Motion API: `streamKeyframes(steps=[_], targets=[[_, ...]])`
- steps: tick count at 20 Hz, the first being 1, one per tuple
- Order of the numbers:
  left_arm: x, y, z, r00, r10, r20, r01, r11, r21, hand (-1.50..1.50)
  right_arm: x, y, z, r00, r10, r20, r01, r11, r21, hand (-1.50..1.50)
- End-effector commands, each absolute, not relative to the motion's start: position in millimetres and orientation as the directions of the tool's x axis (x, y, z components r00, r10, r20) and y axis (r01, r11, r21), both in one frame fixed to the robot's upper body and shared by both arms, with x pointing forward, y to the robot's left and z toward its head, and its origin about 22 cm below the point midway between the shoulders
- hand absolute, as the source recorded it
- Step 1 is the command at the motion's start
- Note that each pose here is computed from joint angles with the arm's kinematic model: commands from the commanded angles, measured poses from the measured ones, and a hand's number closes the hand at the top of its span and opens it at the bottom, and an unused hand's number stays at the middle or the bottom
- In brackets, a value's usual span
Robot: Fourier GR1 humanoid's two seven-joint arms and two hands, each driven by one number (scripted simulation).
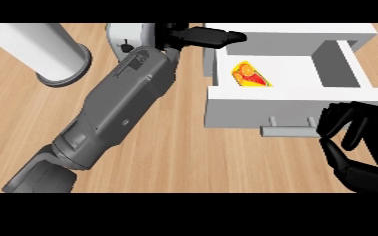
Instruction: Pick up the cup, place it into the drawer and close the drawer
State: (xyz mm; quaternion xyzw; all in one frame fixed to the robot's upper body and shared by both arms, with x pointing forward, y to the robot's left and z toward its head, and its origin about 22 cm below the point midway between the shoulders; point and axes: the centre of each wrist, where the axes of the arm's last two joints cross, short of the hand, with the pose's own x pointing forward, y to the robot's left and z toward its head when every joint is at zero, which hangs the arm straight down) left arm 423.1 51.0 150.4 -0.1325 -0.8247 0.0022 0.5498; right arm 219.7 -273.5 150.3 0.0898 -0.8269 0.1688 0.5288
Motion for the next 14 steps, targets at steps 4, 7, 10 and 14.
streamKeyframes(steps=[4,7,10,14], targets=[[396.3,108.7,116.2,-0.322,0.236,0.917,0.135,0.97,-0.202,-1.5,210.3,-277.7,144.0,-0.394,0.21,0.895,-0.329,0.877,-0.351,1.5],[386.0,160.5,116.8,-0.331,0.241,0.913,0.123,0.97,-0.211,-1.5,203.8,-277.2,150.7,-0.386,0.273,0.881,-0.302,0.865,-0.4,1.5],[358.3,176.6,105.4,-0.311,0.252,0.916,0.113,0.967,-0.227,-1.5,209.0,-268.6,129.6,-0.357,0.285,0.889,-0.304,0.865,-0.399,1.5],[330.1,213.2,96.3,-0.278,0.261,0.924,0.112,0.964,-0.239,-1.5,221.6,-262.9,122.1,-0.358,0.375,0.855,-0.274,0.834,-0.48,1.5]])
